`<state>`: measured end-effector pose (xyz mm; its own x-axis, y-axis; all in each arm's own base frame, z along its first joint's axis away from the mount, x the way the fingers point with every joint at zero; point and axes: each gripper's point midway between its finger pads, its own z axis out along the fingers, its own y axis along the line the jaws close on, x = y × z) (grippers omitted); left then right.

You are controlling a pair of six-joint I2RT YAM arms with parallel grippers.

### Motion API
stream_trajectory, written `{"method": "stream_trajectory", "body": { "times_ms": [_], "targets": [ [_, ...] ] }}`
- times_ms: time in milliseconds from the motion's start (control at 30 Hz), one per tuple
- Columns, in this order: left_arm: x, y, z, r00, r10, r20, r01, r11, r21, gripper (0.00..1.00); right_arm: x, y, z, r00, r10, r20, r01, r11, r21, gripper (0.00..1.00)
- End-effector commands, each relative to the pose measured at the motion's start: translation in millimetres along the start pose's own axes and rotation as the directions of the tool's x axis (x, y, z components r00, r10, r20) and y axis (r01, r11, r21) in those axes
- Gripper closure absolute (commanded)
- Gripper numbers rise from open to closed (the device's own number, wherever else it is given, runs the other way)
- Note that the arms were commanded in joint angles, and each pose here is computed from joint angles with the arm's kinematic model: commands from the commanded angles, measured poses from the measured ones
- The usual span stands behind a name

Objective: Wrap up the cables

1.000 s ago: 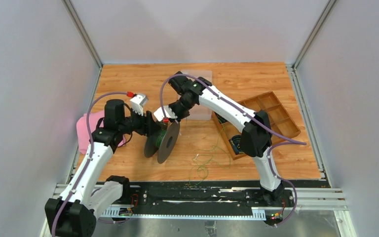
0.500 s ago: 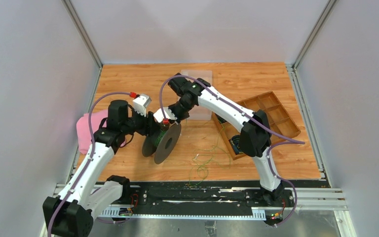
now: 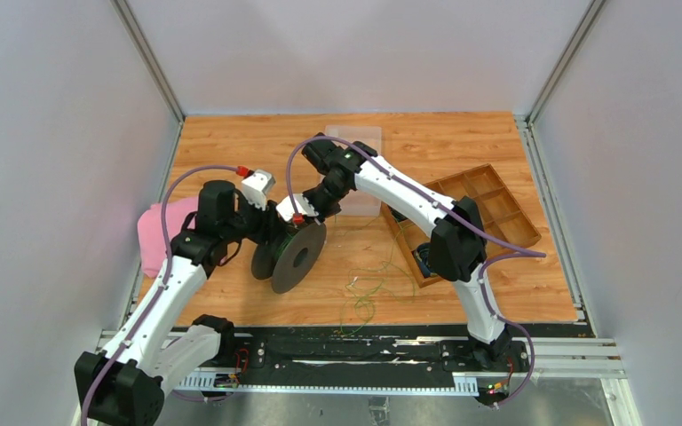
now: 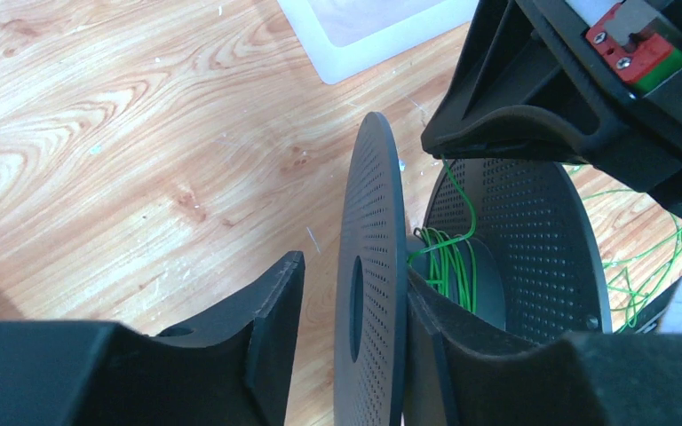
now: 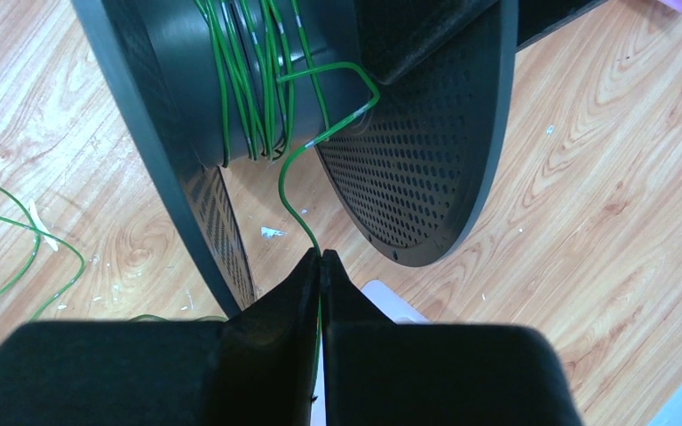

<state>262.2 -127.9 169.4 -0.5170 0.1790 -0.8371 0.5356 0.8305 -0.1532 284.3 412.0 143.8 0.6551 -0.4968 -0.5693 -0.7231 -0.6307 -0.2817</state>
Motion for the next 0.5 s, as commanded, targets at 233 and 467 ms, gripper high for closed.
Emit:
{"method": "stream_trajectory", "body": {
  "times_ms": [233, 467],
  "targets": [
    [-13.4, -15.8, -4.1, 0.998, 0.055, 0.035, -0.058, 0.996, 0.066, 0.81, -0.5, 0.5, 12.1, 0.999, 0.048, 0.002, -0.048, 0.999, -0.009, 0.99],
    [-17.6, -18.7, -6.6, 0.997, 0.058, 0.047, -0.062, 0.995, 0.077, 1.0, -1.4, -2.4, 5.7, 0.996, 0.086, -0.011, -0.086, 0.996, 0.014, 0.99]
  ]
}}
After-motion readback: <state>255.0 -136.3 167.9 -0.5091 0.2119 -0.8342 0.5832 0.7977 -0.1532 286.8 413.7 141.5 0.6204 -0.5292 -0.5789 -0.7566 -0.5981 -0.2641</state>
